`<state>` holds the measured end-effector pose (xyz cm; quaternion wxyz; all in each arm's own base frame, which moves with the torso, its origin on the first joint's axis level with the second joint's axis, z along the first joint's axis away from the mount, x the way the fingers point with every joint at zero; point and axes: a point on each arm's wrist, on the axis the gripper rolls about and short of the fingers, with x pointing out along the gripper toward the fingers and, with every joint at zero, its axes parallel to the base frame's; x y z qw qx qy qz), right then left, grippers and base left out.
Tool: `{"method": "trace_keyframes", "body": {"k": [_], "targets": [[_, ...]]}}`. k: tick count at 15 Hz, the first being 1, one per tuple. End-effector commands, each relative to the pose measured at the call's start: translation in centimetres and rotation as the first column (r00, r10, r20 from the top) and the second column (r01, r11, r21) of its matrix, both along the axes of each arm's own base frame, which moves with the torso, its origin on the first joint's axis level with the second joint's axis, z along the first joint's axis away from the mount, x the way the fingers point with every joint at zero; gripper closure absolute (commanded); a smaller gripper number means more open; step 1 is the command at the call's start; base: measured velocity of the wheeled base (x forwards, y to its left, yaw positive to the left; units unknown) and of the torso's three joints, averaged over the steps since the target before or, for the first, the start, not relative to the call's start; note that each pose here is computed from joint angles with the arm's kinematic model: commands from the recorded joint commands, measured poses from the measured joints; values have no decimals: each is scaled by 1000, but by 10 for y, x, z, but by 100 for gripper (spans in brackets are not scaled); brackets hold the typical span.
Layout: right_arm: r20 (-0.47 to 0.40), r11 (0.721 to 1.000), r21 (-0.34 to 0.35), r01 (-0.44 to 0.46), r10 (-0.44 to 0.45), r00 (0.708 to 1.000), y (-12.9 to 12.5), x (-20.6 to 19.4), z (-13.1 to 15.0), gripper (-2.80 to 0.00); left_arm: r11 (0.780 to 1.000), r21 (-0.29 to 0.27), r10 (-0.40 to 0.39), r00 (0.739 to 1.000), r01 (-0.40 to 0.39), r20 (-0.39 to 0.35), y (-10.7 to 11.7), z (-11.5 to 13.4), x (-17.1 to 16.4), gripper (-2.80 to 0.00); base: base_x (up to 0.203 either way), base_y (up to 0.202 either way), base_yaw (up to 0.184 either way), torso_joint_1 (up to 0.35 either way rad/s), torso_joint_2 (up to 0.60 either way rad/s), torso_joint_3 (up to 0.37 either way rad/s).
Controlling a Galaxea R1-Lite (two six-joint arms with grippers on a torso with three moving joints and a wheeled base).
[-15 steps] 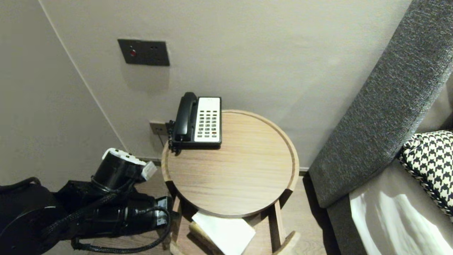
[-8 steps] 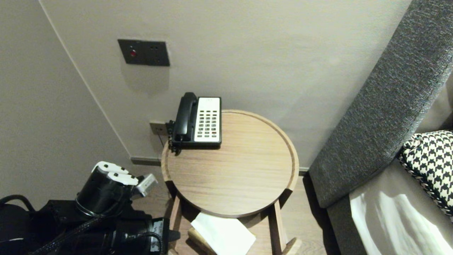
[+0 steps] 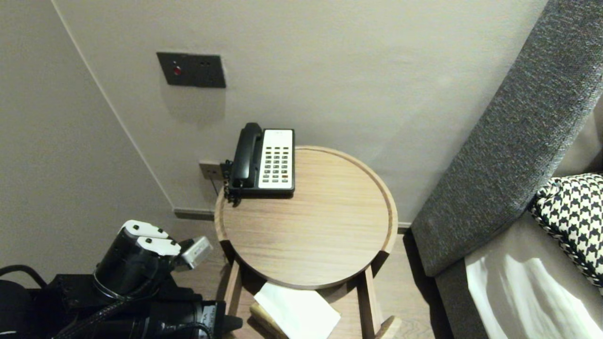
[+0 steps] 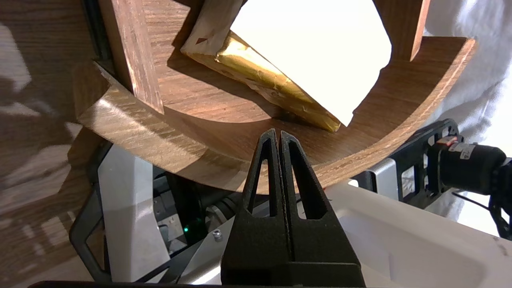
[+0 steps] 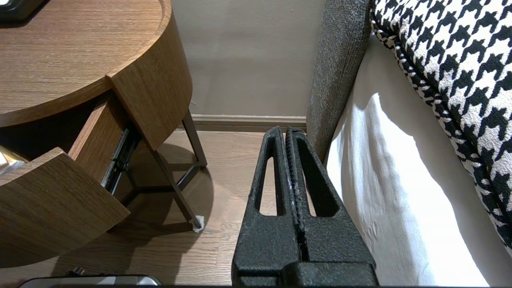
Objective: Open the nightstand drawer
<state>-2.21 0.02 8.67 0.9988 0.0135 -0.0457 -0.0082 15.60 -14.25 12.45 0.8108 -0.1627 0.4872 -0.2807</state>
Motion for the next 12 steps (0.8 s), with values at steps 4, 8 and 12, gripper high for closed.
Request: {"method": "trace_keyframes", "body": {"k": [4, 8, 12], "targets": [[-41, 1000, 1, 1, -1, 999, 0, 3, -11, 0, 999, 38, -3, 999, 4, -46, -4, -13, 3, 0, 0, 0, 0, 0, 0, 0], [-41, 1000, 1, 1, -1, 999, 0, 3, -11, 0, 997, 59, -46, 997, 49, -54, -4, -19, 1, 0, 0, 0, 0, 0, 0, 0], [-41, 1000, 1, 1, -1, 999, 0, 3, -11, 0, 990, 59, -125, 989, 129, -76, -7, -23, -13, 0, 0, 0, 0, 0, 0, 0]]}}
